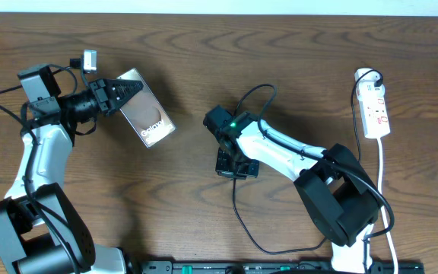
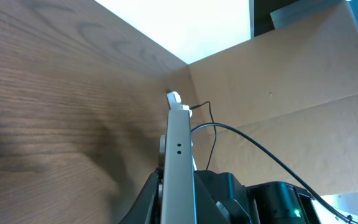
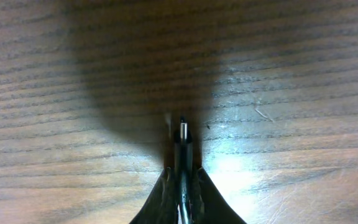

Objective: Plug charger to phone and switch on socket

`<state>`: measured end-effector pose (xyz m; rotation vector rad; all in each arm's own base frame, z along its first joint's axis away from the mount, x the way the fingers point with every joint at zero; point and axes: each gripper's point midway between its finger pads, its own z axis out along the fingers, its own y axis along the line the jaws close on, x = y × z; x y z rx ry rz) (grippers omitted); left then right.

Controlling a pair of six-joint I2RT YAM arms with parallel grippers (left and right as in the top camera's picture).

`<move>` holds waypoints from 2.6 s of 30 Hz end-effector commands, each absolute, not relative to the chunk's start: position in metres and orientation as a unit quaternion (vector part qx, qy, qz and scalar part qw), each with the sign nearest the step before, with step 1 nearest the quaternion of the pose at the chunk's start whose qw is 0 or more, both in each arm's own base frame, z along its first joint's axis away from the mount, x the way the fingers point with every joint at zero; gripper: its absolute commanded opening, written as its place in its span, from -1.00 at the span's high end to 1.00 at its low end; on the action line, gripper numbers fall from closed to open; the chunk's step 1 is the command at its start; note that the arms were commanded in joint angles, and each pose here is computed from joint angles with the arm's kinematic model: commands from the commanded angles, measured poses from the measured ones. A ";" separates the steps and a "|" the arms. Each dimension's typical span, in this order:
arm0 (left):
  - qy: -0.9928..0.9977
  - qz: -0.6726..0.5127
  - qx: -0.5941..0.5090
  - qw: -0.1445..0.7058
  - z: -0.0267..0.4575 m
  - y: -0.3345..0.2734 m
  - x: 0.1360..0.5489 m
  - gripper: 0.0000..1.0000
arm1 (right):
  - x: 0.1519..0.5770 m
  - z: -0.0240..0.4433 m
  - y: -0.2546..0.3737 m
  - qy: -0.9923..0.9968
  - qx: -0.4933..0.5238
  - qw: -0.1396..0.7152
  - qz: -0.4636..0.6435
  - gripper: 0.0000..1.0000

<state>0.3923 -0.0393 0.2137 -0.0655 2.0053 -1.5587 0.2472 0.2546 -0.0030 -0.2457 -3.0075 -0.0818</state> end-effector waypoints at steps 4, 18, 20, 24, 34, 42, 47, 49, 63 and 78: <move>0.747 -0.593 -0.010 0.300 0.219 -0.039 0.391 0.85 | 0.240 -0.023 0.242 -0.991 -0.102 0.082 0.006 0.98; 0.747 -0.593 -0.011 0.300 0.219 -0.039 0.391 0.85 | 0.217 -0.019 0.238 -0.987 -0.098 0.124 0.022 0.98; 0.747 -0.593 -0.010 0.299 0.219 -0.039 0.391 0.85 | 0.212 -0.018 0.240 -0.987 -0.094 0.130 0.023 0.98; 0.747 -0.593 -0.010 0.299 0.219 -0.039 0.391 0.85 | 0.206 -0.018 0.244 -0.988 -0.083 0.130 0.026 0.98; 0.747 -0.594 -0.011 0.299 0.219 -0.039 0.391 0.85 | 0.204 -0.020 0.245 -0.987 -0.090 0.132 0.029 0.98; 0.747 -0.594 -0.010 0.299 0.219 -0.039 0.391 0.85 | 0.204 -0.027 0.243 -0.983 -0.099 0.150 0.025 0.98; 0.747 -0.593 -0.010 0.300 0.219 -0.039 0.391 0.85 | 0.215 -0.025 0.240 -0.983 -0.090 0.161 -0.005 0.98; 0.747 -0.593 -0.010 0.300 0.219 -0.039 0.391 0.85 | 0.221 -0.023 0.240 -0.982 -0.087 0.167 -0.024 0.98; 0.747 -0.588 0.002 0.309 0.219 -0.039 0.391 0.85 | 0.313 0.041 0.253 -0.959 -0.023 0.125 -0.255 0.98; 0.747 -0.588 0.003 0.310 0.218 -0.040 0.390 0.85 | 0.370 0.110 0.283 -0.921 0.162 -0.041 -0.351 0.98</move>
